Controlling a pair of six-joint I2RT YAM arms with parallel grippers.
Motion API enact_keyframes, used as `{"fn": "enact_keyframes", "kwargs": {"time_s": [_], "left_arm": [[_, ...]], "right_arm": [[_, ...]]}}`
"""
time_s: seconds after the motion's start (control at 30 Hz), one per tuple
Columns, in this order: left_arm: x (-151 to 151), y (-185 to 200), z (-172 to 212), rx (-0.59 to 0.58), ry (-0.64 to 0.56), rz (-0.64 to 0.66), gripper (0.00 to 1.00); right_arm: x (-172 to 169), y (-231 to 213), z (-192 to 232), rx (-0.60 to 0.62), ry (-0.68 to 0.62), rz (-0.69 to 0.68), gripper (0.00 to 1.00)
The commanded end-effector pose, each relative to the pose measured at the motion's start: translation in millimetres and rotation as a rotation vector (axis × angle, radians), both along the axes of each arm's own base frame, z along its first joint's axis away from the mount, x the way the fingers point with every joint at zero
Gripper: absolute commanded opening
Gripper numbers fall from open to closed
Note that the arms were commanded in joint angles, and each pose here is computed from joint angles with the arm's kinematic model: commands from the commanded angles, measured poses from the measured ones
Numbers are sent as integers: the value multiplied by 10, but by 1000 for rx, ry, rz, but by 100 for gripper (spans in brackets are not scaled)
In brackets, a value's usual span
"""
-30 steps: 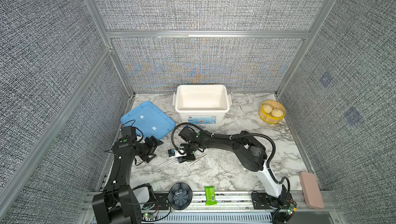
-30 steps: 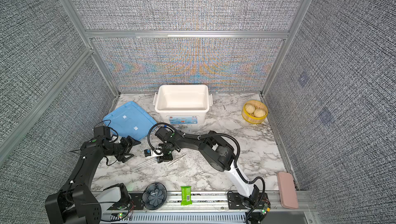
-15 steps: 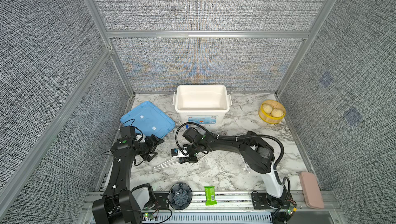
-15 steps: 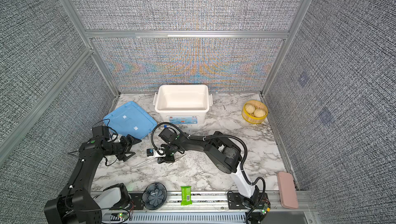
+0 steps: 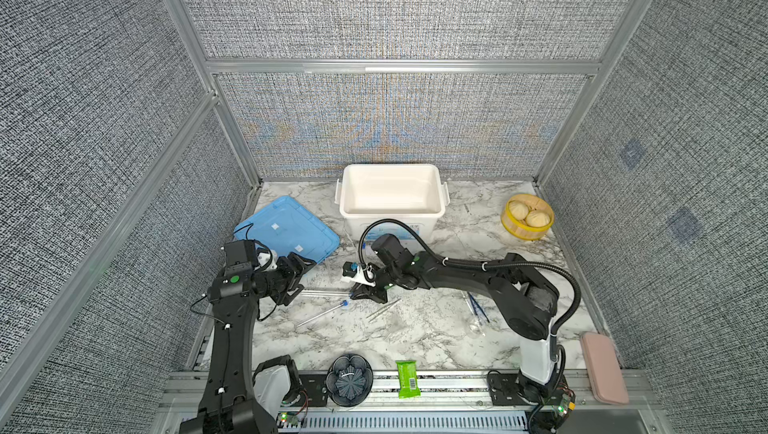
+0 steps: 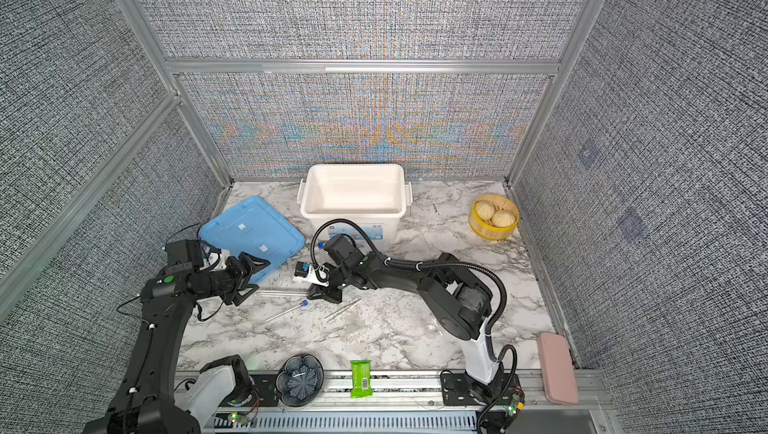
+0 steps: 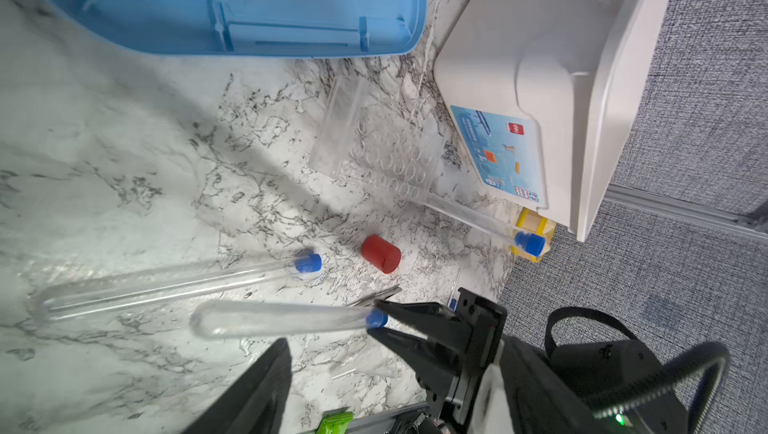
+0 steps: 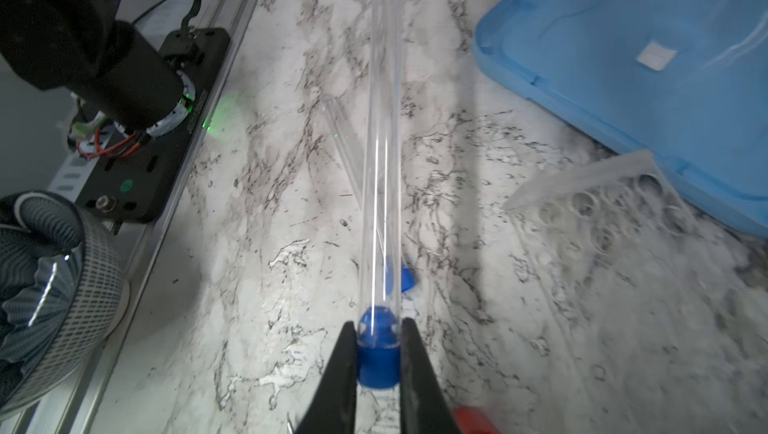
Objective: Organize the chemistry lab equipment
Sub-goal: 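Close the right gripper on one blue-capped test tube's cap and lift, then raise the held test tube upright with the right gripper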
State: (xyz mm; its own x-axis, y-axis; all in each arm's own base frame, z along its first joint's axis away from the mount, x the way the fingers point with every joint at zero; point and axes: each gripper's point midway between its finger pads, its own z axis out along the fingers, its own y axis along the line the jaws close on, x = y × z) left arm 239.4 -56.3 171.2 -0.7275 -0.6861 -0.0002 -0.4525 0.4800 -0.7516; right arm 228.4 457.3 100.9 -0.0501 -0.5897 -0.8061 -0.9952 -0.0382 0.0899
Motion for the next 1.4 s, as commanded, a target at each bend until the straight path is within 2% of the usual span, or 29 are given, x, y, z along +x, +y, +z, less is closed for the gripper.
{"fn": "enact_keyframes", "kwargs": {"time_s": [0.0,0.23,0.53,0.67,0.83,0.9,1.07,1.17,1.37], "left_arm": [[87,-48,53,-54,-64,5,80],[173,-129,-45,-161,-100,22,78],[219,-152,-102,-199,-116,32,72],[218,-161,-170,-210,-93,30,65],[227,-178,-196,-228,-90,25,47],[226,-177,-198,-226,-94,25,32],[233,-187,-214,-239,-94,22,23],[236,-187,-233,-241,-91,24,21],[241,-198,-229,-261,-85,27,14]], "right_arm": [[132,93,208,69,26,-104,15],[261,157,401,118,47,-242,15],[144,327,536,148,32,-228,15],[116,373,608,170,44,-221,15],[77,403,630,174,42,-209,15],[64,415,627,174,46,-204,15],[42,422,640,177,49,-201,15],[30,422,652,179,46,-197,16],[45,406,668,194,29,-205,24]]}}
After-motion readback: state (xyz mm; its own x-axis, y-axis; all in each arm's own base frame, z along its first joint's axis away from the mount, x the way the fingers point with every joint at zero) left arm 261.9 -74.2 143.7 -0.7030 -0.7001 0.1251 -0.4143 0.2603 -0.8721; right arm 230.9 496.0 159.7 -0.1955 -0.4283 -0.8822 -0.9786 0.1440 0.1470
